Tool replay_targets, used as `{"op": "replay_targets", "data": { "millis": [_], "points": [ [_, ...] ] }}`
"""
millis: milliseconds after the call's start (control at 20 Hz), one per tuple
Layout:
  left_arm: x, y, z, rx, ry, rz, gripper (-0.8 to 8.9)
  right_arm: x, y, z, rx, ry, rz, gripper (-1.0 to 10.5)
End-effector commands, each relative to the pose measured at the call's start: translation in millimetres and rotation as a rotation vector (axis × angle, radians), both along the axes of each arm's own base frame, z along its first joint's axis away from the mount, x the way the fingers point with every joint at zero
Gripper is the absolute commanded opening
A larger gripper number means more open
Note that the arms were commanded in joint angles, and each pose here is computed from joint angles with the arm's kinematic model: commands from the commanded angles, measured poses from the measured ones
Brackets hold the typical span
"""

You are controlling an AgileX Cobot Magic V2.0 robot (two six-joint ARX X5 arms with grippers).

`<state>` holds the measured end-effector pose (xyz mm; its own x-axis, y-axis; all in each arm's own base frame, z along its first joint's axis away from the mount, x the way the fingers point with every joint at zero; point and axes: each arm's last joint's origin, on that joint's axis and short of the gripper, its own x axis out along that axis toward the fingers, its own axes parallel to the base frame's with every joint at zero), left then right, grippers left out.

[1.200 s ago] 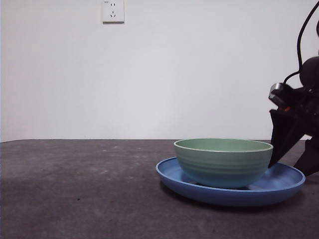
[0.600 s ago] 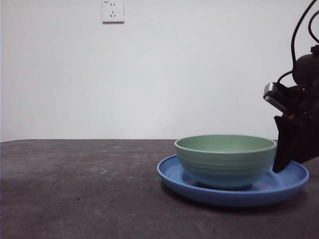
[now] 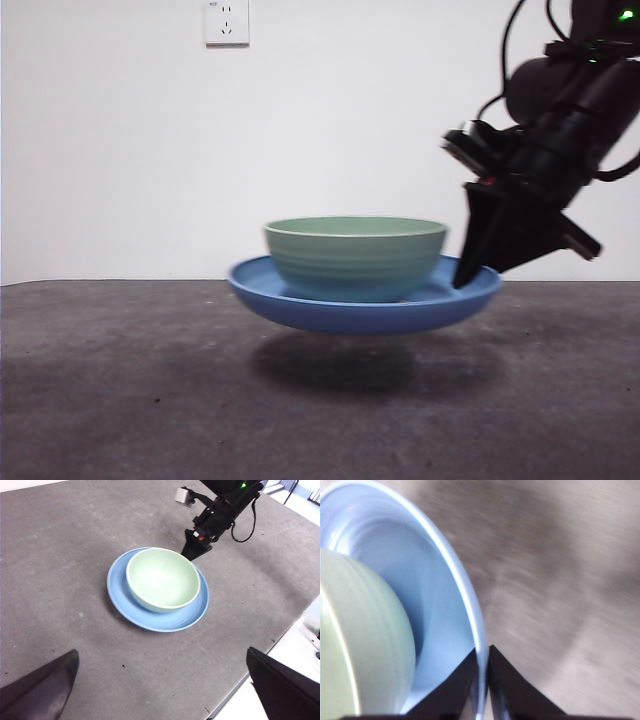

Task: Place the green bowl on the blue plate

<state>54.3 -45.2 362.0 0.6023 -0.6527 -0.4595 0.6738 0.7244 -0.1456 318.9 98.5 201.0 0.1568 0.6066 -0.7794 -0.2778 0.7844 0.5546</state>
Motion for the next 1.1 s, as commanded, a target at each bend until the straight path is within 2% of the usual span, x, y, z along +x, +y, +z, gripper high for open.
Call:
{"op": "replay_targets", "data": {
  "millis": [50,200,400,550,800,900,1000,1100],
  "points": [
    [0,-1,4,-0.011,-0.013,-0.01,6.58,4,19,3,0.045,0.004,-0.018,0.1],
    [0,-1,4,-0.011,-0.014,-0.01,6.58,4,37,1,0.071,0.007,-0.02,0.1],
    [0,-1,4,-0.011,-0.014,-0.01,6.58,5,51,-18,0.051,0.06,-0.002,0.1],
    [0,-1,4,-0.012,-0.014,-0.01,6.58,7,53,-29,-0.015,0.063,-0.024,0.1],
    [0,-1,4,-0.012,-0.014,-0.01,6.58,9,54,-38,-0.01,0.085,-0.029,0.1],
    [0,-1,4,-0.012,-0.014,-0.01,6.58,10,54,-37,-0.012,0.083,-0.038,0.7],
    [0,-1,4,-0.012,-0.014,-0.01,6.58,10,54,-37,-0.013,0.08,-0.042,1.7],
    [0,-1,4,-0.012,-0.014,-0.01,6.58,11,54,-37,-0.013,0.07,-0.039,1.9]
  ]
}}
